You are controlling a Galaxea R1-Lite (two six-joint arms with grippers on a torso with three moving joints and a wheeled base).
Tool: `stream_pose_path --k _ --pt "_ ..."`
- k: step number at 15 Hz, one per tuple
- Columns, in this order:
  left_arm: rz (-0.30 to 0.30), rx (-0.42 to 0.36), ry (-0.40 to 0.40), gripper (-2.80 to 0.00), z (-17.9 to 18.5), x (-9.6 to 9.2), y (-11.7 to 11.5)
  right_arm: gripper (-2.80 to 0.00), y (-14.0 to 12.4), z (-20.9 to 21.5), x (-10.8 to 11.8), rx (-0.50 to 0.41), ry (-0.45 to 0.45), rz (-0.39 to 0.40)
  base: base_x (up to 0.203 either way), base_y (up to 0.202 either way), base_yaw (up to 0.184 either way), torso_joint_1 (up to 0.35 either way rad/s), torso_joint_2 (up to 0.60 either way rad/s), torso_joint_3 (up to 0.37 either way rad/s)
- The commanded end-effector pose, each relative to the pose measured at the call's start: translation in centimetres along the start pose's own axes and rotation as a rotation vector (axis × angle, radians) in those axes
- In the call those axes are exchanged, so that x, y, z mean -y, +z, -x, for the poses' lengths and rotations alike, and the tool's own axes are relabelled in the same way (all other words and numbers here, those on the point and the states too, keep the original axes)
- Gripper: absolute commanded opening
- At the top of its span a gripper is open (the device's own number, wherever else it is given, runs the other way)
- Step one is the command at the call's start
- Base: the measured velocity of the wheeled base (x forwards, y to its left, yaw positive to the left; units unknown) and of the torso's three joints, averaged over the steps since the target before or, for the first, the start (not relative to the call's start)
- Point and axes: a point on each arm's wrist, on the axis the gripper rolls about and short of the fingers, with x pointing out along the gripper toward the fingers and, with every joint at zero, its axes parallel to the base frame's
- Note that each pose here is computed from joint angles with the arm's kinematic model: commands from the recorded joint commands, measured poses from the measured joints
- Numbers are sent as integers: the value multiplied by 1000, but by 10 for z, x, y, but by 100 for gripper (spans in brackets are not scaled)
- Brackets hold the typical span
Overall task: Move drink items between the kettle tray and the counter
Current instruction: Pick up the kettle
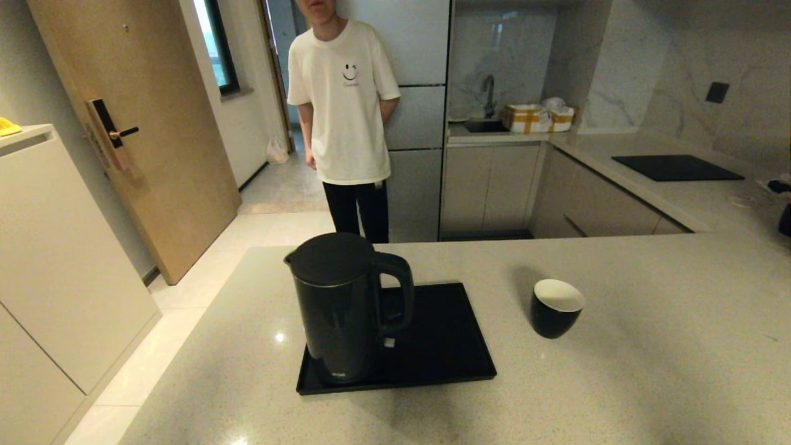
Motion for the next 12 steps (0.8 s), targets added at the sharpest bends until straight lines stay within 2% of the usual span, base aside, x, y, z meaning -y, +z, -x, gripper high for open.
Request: stream_pose_path --k 1,2,3,5,6,8,12 --pt "0 0 0 -280 0 0 0 -280 -2 -2 0 12 7 15 0 0 0 0 0 0" --pt "0 0 0 -280 0 0 0 -280 -8 -10 0 28 17 39 0 0 0 0 0 0" --pt "0 0 0 -280 0 0 0 -280 -22 -22 1 6 22 62 0 0 0 0 0 0" --pt "0 0 0 -280 0 0 0 -280 -76 -50 6 -113 28 115 0 0 0 0 0 0" --pt "0 0 0 -280 0 0 0 -280 -92 -57 8 -125 35 132 0 0 0 0 0 0" --pt "0 0 0 -280 0 0 0 -280 -99 -61 9 -91 48 143 0 0 0 0 0 0" --pt "0 0 0 -280 0 0 0 -280 -99 -61 9 -91 48 143 0 0 0 0 0 0"
